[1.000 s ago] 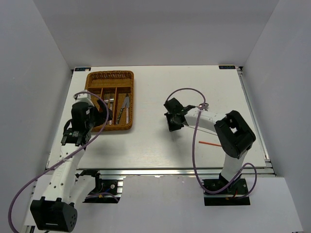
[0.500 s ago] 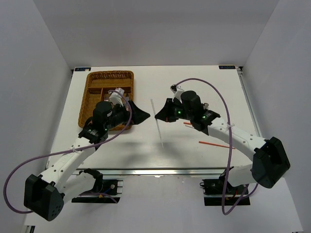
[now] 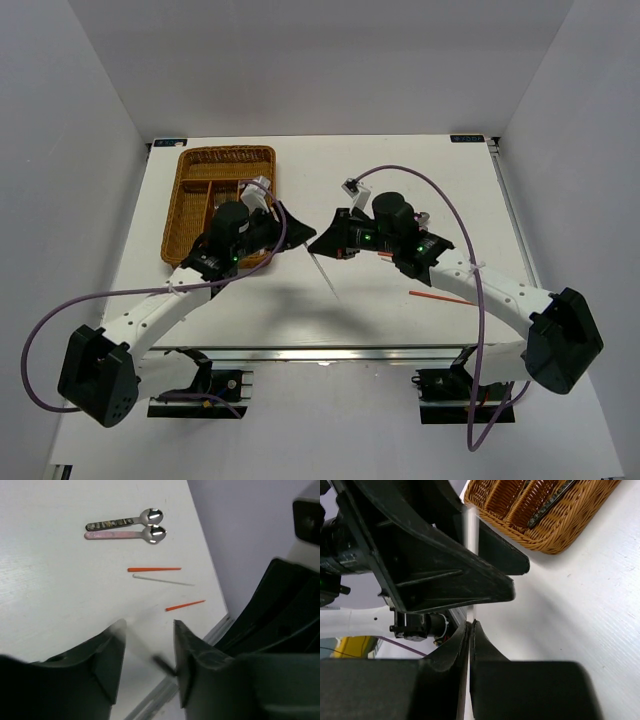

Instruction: Sort the eating utensils into containers

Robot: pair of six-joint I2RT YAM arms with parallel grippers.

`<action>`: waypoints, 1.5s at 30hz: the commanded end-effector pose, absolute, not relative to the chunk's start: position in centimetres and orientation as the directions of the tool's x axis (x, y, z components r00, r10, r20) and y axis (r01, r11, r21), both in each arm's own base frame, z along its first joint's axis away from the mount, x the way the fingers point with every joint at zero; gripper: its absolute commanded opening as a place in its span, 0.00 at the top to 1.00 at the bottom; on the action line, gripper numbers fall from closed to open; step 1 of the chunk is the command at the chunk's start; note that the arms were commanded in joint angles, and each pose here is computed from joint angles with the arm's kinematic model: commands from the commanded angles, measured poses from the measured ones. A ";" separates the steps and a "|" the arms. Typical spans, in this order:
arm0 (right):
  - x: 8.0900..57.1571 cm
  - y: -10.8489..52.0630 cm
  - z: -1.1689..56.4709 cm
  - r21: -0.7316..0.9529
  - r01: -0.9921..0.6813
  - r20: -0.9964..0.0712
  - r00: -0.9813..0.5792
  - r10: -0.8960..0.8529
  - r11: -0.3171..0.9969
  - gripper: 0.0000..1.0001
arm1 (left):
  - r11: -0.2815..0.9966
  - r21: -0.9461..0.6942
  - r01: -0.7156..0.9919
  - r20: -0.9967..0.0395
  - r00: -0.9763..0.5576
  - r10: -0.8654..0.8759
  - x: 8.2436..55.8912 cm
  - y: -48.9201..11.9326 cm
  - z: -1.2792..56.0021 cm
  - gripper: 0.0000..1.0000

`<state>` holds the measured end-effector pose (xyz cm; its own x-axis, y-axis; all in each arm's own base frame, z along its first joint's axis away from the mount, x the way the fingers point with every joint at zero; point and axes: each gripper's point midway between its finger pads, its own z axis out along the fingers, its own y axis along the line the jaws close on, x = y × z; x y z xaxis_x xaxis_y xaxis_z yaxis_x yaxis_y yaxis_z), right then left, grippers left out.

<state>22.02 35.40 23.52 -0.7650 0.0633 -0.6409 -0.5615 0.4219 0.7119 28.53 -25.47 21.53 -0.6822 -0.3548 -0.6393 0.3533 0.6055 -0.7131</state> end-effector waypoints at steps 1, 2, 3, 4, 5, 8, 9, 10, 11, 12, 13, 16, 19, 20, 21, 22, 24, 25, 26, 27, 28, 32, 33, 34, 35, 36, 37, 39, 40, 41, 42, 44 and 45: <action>21.9 36.3 25.9 0.711 -0.608 -0.671 -0.737 0.083 0.353 1.00 | 0.588 -0.715 0.379 -0.665 -0.629 -0.404 29.7 -25.8 24.1 0.52; 21.9 36.3 25.8 0.713 -0.605 -0.669 -0.739 0.085 0.354 1.00 | 0.592 -0.717 0.367 -0.662 -0.623 -0.417 30.0 -25.7 24.3 0.64; 22.0 36.3 25.7 0.714 -0.602 -0.668 -0.738 0.091 0.358 1.00 | 0.600 -0.717 0.356 -0.661 -0.621 -0.422 30.2 -25.6 24.2 0.87; 22.2 36.3 25.6 0.713 -0.601 -0.670 -0.736 0.096 0.361 1.00 | 0.616 -0.714 0.331 -0.655 -0.625 -0.424 30.4 -25.4 23.8 0.97; 22.1 36.3 25.7 0.711 -0.604 -0.672 -0.734 0.096 0.360 1.00 | 0.639 -0.704 0.308 -0.664 -0.604 -0.440 31.0 -24.9 24.1 1.00; 22.8 35.4 25.4 0.695 -0.585 -0.682 -0.721 0.125 0.417 0.70 | 0.757 -0.619 0.211 -0.712 -0.558 -0.426 32.6 -22.6 24.0 1.00; 23.0 35.0 25.3 0.681 -0.590 -0.694 -0.709 0.125 0.435 0.61 | 0.803 -0.568 0.179 -0.741 -0.536 -0.405 33.3 -21.5 24.0 1.00; 23.2 34.5 24.9 0.672 -0.581 -0.697 -0.705 0.128 0.460 0.49 | 0.878 -0.462 0.127 -0.767 -0.555 -0.323 33.2 -19.6 22.7 1.00; 23.4 33.8 24.4 0.663 -0.566 -0.696 -0.706 0.126 0.490 0.32 | 0.923 -0.381 0.064 -0.783 -0.554 -0.285 34.1 -18.2 22.0 1.00; 23.8 33.0 24.5 0.640 -0.564 -0.716 -0.685 0.139 0.521 0.25 | 0.968 -0.237 -0.076 -0.827 -0.506 -0.243 35.2 -14.5 23.5 1.00; 24.0 32.4 24.5 0.631 -0.557 -0.722 -0.676 0.146 0.540 0.22 | 0.983 -0.111 -0.145 -0.851 -0.496 -0.169 35.7 -12.0 24.0 1.00; 24.4 30.4 23.9 0.596 -0.537 -0.742 -0.652 0.154 0.597 0.14 | 0.886 0.168 -0.433 -0.881 -0.470 -0.063 37.8 -3.8 26.3 1.00; 24.6 29.0 23.8 0.567 -0.539 -0.763 -0.628 0.152 0.623 0.11 | 0.813 0.259 -0.521 -0.862 -0.505 -0.049 40.9 1.9 27.4 1.00; 24.3 28.6 23.2 0.559 -0.530 -0.759 -0.636 0.137 0.638 0.11 | 0.797 0.269 -0.541 -0.862 -0.505 -0.052 41.8 2.9 27.6 1.00; 24.2 28.1 23.0 0.548 -0.527 -0.763 -0.633 0.131 0.650 0.11 | 0.780 0.297 -0.551 -0.852 -0.521 -0.044 43.4 3.8 26.7 1.00; 24.2 27.7 22.9 0.537 -0.527 -0.768 -0.628 0.124 0.659 0.11 | 0.763 0.316 -0.564 -0.860 -0.511 -0.022 44.4 5.2 28.0 1.00; 24.3 26.8 22.6 0.508 -0.529 -0.786 -0.608 0.113 0.680 0.11 | 0.753 0.328 -0.571 -0.874 -0.486 0.013 46.7 5.6 28.8 1.00; 24.2 26.5 22.3 0.499 -0.528 -0.787 -0.608 0.105 0.687 0.11 | 0.742 0.376 -0.555 -0.855 -0.516 0.047 48.0 6.1 27.7 1.00; 24.2 26.2 22.1 0.485 -0.531 -0.794 -0.601 0.095 0.695 0.11 | 0.759 0.359 -0.543 -0.866 -0.497 0.055 49.4 5.9 28.1 1.00; 24.2 26.0 22.0 0.480 -0.534 -0.797 -0.598 0.091 0.697 0.11 | 0.768 0.348 -0.538 -0.876 -0.478 0.062 50.6 5.9 28.2 1.00; 24.2 25.9 21.7 0.477 -0.532 -0.795 -0.601 0.084 0.700 0.11 | 0.766 0.395 -0.508 -0.853 -0.513 0.100 52.0 6.1 27.2 1.00; 23.6 26.2 20.7 0.480 -0.554 -0.782 -0.622 0.044 0.680 0.11 | 0.741 0.479 -0.470 -0.806 -0.570 0.160 53.7 6.7 24.7 1.00; 23.4 26.5 20.4 0.481 -0.567 -0.776 -0.630 0.025 0.669 0.11 | 0.720 0.489 -0.492 -0.810 -0.562 0.165 53.9 7.1 24.7 1.00; 23.5 26.6 20.3 0.480 -0.570 -0.775 -0.631 0.019 0.667 0.11 | 0.706 0.514 -0.486 -0.797 -0.575 0.184 53.8 7.4 24.5 1.00; 23.4 26.7 19.9 0.479 -0.569 -0.768 -0.641 0.004 0.669 0.11 | 0.696 0.524 -0.490 -0.794 -0.577 0.192 53.7 7.7 24.4 1.00; 23.5 26.8 19.9 0.473 -0.576 -0.771 -0.636 -0.002 0.667 0.11 | 0.673 0.537 -0.509 -0.792 -0.579 0.195 53.4 8.2 23.8 1.00; 23.6 26.9 20.1 0.470 -0.583 -0.775 -0.632 -0.007 0.663 0.11 | 0.670 0.541 -0.509 -0.790 -0.581 0.197 53.3 8.6 23.6 1.00; 23.7 27.0 20.2 0.466 -0.588 -0.776 -0.630 -0.014 0.661 0.11 | 0.682 0.524 -0.510 -0.800 -0.569 0.190 53.1 8.9 23.2 1.00; 23.8 27.0 20.4 0.461 -0.592 -0.781 -0.625 -0.015 0.661 0.11 | 0.688 0.517 -0.510 -0.806 -0.561 0.190 53.0 8.8 23.0 1.00; 23.9 27.1 20.7 0.460 -0.597 -0.784 -0.621 -0.016 0.658 0.11 | 0.691 0.515 -0.507 -0.807 -0.558 0.193 52.7 8.8 22.7 1.00; 23.9 27.2 20.9 0.458 -0.599 -0.787 -0.617 -0.014 0.656 0.10 | 0.691 0.509 -0.513 -0.815 -0.546 0.195 52.3 8.9 22.2 1.00; 24.1 27.3 21.3 0.451 -0.609 -0.795 -0.606 -0.016 0.653 0.11 | 0.694 0.498 -0.520 -0.823 -0.534 0.190 51.9 9.1 21.4 1.00; 24.1 27.3 21.4 0.452 -0.608 -0.795 -0.606 -0.015 0.652 0.11 | 0.702 0.474 -0.532 -0.842 -0.508 0.183 51.8 9.2 21.8 1.00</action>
